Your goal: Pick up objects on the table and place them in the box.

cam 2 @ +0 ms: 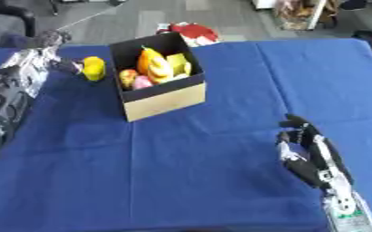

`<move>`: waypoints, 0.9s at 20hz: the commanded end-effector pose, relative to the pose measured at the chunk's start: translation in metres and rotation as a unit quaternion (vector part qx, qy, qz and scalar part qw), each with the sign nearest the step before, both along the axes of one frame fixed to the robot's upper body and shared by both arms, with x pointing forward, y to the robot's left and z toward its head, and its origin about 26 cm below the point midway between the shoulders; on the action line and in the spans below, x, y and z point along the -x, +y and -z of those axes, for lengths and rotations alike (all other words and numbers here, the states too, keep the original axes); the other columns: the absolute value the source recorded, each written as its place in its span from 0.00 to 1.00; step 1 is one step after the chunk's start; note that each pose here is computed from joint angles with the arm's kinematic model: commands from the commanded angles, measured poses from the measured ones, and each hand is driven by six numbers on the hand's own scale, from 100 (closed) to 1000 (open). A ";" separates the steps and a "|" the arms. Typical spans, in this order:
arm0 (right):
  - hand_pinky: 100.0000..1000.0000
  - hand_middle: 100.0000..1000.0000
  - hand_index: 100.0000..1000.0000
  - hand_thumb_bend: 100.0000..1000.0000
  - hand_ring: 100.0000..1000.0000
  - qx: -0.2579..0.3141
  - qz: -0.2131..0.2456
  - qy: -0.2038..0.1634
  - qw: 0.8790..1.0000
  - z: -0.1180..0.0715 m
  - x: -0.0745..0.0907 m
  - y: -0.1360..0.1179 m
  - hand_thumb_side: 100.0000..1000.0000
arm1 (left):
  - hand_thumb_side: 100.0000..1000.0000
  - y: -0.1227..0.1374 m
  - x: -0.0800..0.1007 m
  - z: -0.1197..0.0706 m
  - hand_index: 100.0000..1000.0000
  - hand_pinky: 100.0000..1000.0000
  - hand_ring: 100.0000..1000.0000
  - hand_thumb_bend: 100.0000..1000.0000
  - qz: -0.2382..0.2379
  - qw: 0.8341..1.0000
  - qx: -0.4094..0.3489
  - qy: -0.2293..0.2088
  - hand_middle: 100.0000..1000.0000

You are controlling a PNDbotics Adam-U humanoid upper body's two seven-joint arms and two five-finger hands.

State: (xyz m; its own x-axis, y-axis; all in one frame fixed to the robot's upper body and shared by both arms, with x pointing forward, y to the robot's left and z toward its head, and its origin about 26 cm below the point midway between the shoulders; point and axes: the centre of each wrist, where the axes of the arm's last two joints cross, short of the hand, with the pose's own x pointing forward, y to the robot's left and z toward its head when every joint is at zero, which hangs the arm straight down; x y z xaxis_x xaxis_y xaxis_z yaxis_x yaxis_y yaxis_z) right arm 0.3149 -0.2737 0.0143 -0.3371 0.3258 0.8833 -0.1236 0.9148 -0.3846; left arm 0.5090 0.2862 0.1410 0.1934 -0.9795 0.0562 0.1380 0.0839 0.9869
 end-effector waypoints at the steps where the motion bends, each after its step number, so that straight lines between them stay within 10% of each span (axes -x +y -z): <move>1: 0.72 0.71 0.87 0.00 0.64 0.005 0.002 -0.015 1.000 -0.009 -0.005 -0.004 0.19 | 0.14 0.001 -0.001 -0.007 0.92 0.79 0.76 0.27 0.000 1.000 -0.019 -0.007 0.81; 18: 0.72 0.71 0.87 0.00 0.64 0.000 -0.005 -0.023 1.000 -0.014 -0.010 0.001 0.18 | 0.10 -0.015 0.002 -0.003 0.90 0.76 0.72 0.08 -0.022 0.991 -0.026 -0.133 0.76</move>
